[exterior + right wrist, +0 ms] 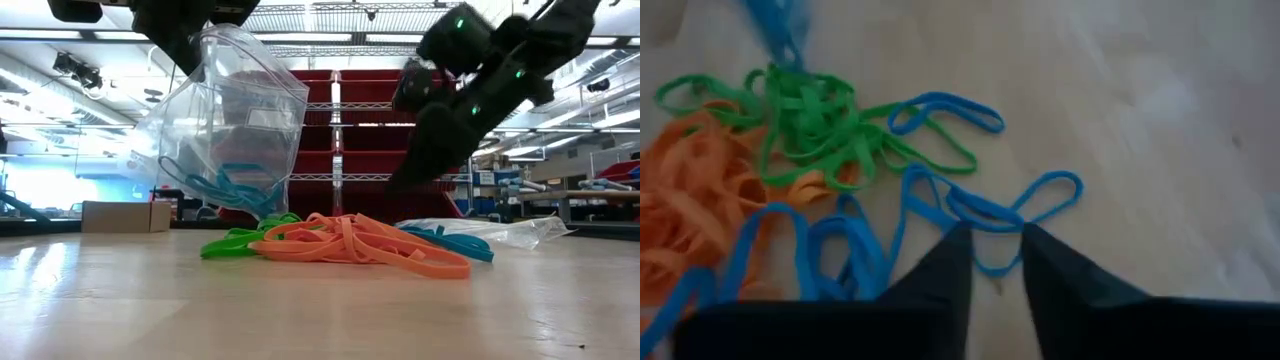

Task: Sort rubber bands
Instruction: Put the blue rubber band into the top left transparent zip bag

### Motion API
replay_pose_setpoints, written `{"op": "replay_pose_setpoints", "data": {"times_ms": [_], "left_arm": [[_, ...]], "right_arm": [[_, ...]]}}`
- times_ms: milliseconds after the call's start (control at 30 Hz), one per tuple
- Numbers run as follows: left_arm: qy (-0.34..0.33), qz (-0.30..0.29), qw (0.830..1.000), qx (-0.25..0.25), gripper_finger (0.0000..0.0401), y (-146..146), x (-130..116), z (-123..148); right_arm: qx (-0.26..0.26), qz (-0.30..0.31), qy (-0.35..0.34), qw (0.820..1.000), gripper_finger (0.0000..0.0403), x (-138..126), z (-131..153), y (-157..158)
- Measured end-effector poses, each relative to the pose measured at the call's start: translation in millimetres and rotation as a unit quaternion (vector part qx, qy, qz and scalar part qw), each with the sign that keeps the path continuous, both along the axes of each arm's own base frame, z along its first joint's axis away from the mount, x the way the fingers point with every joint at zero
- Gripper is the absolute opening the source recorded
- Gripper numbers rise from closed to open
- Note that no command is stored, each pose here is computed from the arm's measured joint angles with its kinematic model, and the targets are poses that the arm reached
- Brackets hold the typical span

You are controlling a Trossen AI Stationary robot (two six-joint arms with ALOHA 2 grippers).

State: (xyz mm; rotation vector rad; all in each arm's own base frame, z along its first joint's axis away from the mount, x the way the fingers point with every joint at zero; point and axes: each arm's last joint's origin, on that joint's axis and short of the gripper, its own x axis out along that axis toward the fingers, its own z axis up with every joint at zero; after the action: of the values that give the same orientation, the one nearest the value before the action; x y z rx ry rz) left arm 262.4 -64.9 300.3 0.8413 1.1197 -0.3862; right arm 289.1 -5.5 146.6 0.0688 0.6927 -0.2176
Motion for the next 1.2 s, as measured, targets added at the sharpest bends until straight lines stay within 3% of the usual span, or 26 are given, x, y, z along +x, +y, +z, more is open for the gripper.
{"op": "replay_pose_setpoints", "data": {"times_ms": [167,300,433,567,867,1033,1200], "left_arm": [[0.0,0.001,1.0,-0.001,0.0001,0,0,0],[0.0,0.001,1.0,-0.003,0.0001,0,0,0],[0.0,0.001,1.0,-0.002,0.0001,0,0,0],[0.001,0.001,1.0,-0.002,0.0001,0,0,0],[0.001,0.0,1.0,-0.001,0.0001,0,0,0],[0.0,-0.003,1.0,0.0,0.0001,0,0,0],[-0.001,-0.005,1.0,0.0,0.0001,0,0,0]], "right_arm": [[0.04,-0.009,0.017,0.999,0.0172,7,-24,-12],[0.048,-0.011,0.021,0.999,0.0177,11,-39,-17],[0.045,0.001,0.007,0.999,0.0133,16,-44,-16],[0.019,0.007,0.013,1.0,0.0025,14,-39,-11],[-0.02,0.004,-0.073,0.997,0.0001,1,27,-2],[-0.059,0.014,-0.164,0.985,0.0001,1,82,5],[-0.098,0.046,-0.221,0.969,0.0,17,129,13]]}}
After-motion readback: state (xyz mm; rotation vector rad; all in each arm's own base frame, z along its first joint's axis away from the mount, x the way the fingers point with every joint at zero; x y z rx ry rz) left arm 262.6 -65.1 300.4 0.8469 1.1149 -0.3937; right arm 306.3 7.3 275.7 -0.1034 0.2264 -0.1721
